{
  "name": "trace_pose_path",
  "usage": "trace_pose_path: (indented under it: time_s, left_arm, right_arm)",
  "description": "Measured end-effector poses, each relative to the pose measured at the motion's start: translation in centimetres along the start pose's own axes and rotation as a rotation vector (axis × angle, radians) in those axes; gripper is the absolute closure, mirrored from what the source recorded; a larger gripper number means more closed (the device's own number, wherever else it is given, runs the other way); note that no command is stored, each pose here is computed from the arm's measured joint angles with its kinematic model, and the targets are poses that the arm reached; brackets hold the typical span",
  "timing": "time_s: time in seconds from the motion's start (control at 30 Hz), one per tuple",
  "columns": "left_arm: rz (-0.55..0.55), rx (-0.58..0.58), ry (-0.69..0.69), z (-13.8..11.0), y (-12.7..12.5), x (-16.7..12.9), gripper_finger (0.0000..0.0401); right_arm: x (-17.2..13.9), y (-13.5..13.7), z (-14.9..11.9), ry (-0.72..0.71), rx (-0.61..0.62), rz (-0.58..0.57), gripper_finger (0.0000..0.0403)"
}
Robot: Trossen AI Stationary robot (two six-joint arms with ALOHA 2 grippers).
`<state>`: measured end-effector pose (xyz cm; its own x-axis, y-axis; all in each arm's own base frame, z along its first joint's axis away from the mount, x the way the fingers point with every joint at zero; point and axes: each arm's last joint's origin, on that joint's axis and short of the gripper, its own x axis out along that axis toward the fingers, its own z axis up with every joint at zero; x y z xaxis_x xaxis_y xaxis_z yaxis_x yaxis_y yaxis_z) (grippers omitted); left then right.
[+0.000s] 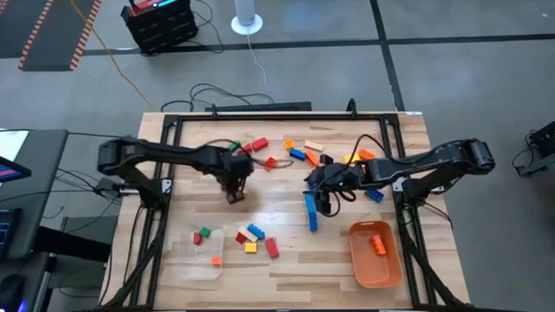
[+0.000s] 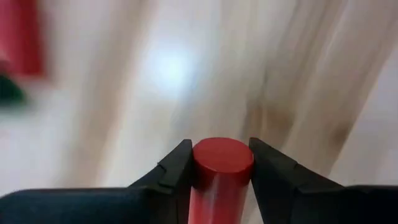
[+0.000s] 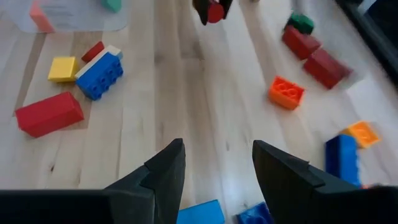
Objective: Sort blocks by size
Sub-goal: Put the large red block into the orange bin
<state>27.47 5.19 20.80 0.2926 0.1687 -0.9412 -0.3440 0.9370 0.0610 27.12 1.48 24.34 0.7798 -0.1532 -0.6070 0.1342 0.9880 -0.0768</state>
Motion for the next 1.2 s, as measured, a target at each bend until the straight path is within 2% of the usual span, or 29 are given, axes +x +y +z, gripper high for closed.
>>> trace_pose_path:
  time_s: [0.13,0.27,0.37,0.5,0.77,0.9,1.2]
  left_arm:
    - [0.010,0.004,-0.281,0.7,0.8,-4.5,0.0282]
    - [-0.011,0.022,-0.575,0.5,1.0,-7.4,0.0282]
    - [-0.032,0.047,-0.793,0.1,0.6,-8.5,0.0282]
    - [-0.082,0.083,-1.010,-0.4,-0.4,-8.5,0.0282]
    - [-0.174,0.159,-1.257,-0.5,-2.1,-8.4,0.0282]
    - [-0.202,0.174,-1.324,0.2,-2.5,-8.2,0.0282]
    - [-0.253,0.202,-1.422,2.0,-3.6,-5.5,0.0282]
  right_arm:
    - [-0.8,-0.1,0.3,-0.026,0.010,-0.028,0.0186]
    - [-0.8,0.5,1.0,-0.105,-0.003,-0.023,0.0186]
    - [0.2,1.2,1.8,-0.197,-0.027,-0.008,0.0186]
    - [2.0,1.7,2.6,-0.310,-0.058,-0.011,0.0186]
    - [4.9,0.6,2.7,-0.382,-0.022,-0.059,0.0186]
    - [5.5,0.5,3.0,-0.427,-0.008,-0.065,0.0186]
    - [6.8,1.1,5.1,-0.453,-0.043,-0.063,0.0186]
